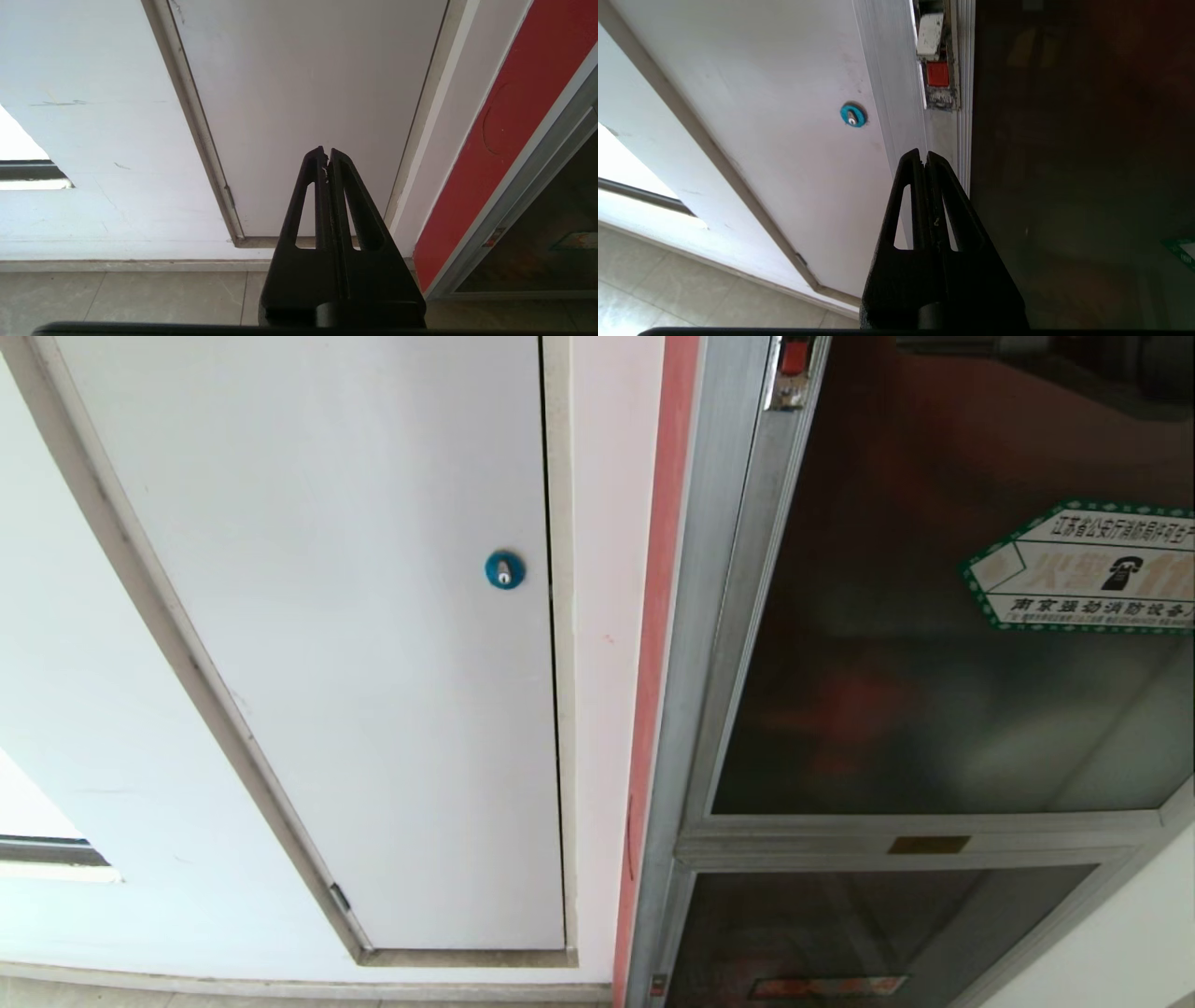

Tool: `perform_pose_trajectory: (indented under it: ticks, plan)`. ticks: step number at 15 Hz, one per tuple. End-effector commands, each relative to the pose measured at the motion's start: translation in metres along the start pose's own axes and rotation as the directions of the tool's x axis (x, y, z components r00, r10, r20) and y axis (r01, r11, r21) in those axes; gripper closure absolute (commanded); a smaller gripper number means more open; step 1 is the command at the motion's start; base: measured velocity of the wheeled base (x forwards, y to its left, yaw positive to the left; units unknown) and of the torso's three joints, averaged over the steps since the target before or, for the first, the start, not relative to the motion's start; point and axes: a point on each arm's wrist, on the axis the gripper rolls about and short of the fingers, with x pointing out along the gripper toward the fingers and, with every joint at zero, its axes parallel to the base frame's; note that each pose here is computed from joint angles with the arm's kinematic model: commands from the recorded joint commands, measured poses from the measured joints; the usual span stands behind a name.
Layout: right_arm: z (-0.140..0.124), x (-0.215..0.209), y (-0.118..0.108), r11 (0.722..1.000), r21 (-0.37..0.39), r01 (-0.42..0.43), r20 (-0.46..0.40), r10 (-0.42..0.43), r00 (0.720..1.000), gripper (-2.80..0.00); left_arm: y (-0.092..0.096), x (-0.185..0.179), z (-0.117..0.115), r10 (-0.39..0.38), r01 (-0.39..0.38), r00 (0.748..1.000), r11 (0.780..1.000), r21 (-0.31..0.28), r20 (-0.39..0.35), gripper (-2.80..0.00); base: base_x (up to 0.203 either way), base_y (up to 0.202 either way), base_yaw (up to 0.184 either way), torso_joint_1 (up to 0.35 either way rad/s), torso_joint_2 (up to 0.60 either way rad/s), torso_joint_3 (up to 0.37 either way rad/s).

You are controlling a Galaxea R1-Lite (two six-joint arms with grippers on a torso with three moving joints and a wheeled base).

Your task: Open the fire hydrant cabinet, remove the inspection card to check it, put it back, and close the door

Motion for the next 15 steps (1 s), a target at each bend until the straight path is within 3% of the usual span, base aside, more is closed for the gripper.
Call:
perform_pose_trajectory:
  ticks: [1, 3, 5, 8, 15]
  plan:
    - [-0.010, 0.005, 0.003, 1.000, -0.010, 0.007, -0.018, -0.007, 1.000, 0.00, 0.000, 0.000, 0.000, 0.000, 0.000, 1.000, 1.000, 0.000, -0.001, 0.00, 0.000, 0.000, 0.000, 0.000, 0.00, 0.000]
    - [-0.028, 0.015, 0.007, 1.000, -0.014, 0.016, 0.018, -0.016, 1.000, 0.00, 0.000, 0.000, 0.000, 0.000, 0.000, 1.000, 1.000, 0.000, -0.001, 0.00, 0.000, 0.000, 0.000, 0.000, 0.00, 0.000]
    - [-0.041, 0.022, 0.009, 0.998, -0.048, 0.040, 0.119, -0.034, 0.992, 0.00, 0.000, 0.000, 0.000, 0.000, 0.000, 1.000, 1.000, 0.000, -0.001, 0.00, 0.000, 0.000, 0.000, 0.000, 0.00, 0.000]
    - [-0.047, 0.024, 0.009, 0.995, -0.075, 0.072, 0.288, -0.048, 0.956, 0.00, 0.000, 0.000, 0.000, 0.000, 0.000, 1.000, 1.000, 0.000, -0.001, 0.00, 0.000, 0.000, 0.000, 0.000, 0.00, 0.000]
    - [-0.077, 0.024, 0.005, 0.982, -0.159, 0.101, 0.331, -0.044, 0.943, 0.00, 0.000, 0.000, 0.000, 0.000, 0.000, 1.000, 1.000, 0.000, -0.001, 0.00, 0.000, 0.000, 0.000, 0.000, 0.00, 0.000]
